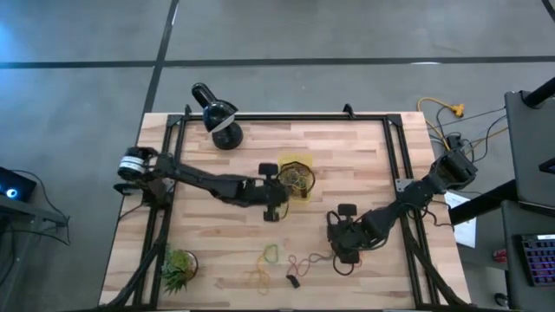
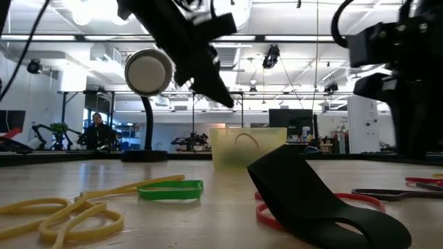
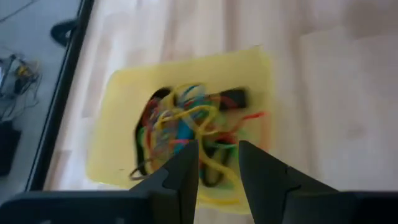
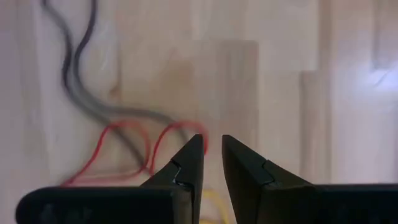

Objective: Pick and place rubber bands into bin
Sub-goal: Put the red rubber band into the yellow bin

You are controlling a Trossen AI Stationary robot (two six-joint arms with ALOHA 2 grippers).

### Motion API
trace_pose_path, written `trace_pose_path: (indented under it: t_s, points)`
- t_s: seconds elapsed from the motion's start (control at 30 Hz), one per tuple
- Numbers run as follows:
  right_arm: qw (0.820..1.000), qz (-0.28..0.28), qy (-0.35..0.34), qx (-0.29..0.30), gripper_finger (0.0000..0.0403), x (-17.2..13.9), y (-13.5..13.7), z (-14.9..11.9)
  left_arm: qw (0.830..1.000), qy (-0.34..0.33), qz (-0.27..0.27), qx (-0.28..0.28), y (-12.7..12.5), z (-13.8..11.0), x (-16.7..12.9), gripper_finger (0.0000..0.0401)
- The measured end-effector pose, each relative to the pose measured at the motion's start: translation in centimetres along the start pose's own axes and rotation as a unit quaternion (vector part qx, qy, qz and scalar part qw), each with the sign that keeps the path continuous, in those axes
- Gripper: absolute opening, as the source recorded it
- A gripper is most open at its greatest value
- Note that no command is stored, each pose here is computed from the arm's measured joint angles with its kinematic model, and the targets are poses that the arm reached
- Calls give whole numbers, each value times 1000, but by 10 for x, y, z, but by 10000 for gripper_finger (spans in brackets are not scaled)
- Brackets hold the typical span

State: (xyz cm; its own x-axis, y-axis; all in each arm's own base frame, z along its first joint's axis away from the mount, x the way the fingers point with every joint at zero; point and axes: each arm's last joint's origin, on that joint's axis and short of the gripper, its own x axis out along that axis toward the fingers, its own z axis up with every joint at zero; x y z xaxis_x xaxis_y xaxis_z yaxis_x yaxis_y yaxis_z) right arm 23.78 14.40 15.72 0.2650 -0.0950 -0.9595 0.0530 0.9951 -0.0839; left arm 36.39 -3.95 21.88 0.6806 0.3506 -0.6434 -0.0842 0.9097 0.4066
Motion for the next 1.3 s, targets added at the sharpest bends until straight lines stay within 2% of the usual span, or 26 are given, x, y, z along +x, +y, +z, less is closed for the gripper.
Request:
trace_pose_path:
  t_s: [0.13, 0.27, 0.53, 0.63, 1.0, 1.3]
  points:
    - [1000, 17, 0, -9, 53, -1, 8, -4, 1000, -12, -23, 14, -21, 2, -13, 98]
    - [1000, 20, -4, -20, 53, -2, 11, -6, 999, -21, -33, 22, -32, 3, -19, 98]
    - [999, 26, -41, -16, 53, 9, 11, -8, 999, -14, -30, -2, -34, -1, -19, 98]
    - [999, 21, -35, -15, 53, 12, 9, -12, 999, -13, -31, -7, -35, -1, -19, 98]
    - [998, -17, -49, -18, 53, 16, 5, -15, 999, -3, -32, -4, -37, -9, -17, 98]
    - [998, -18, -49, -16, 53, 19, 2, -16, 999, 11, -32, 1, -40, -20, -13, 98]
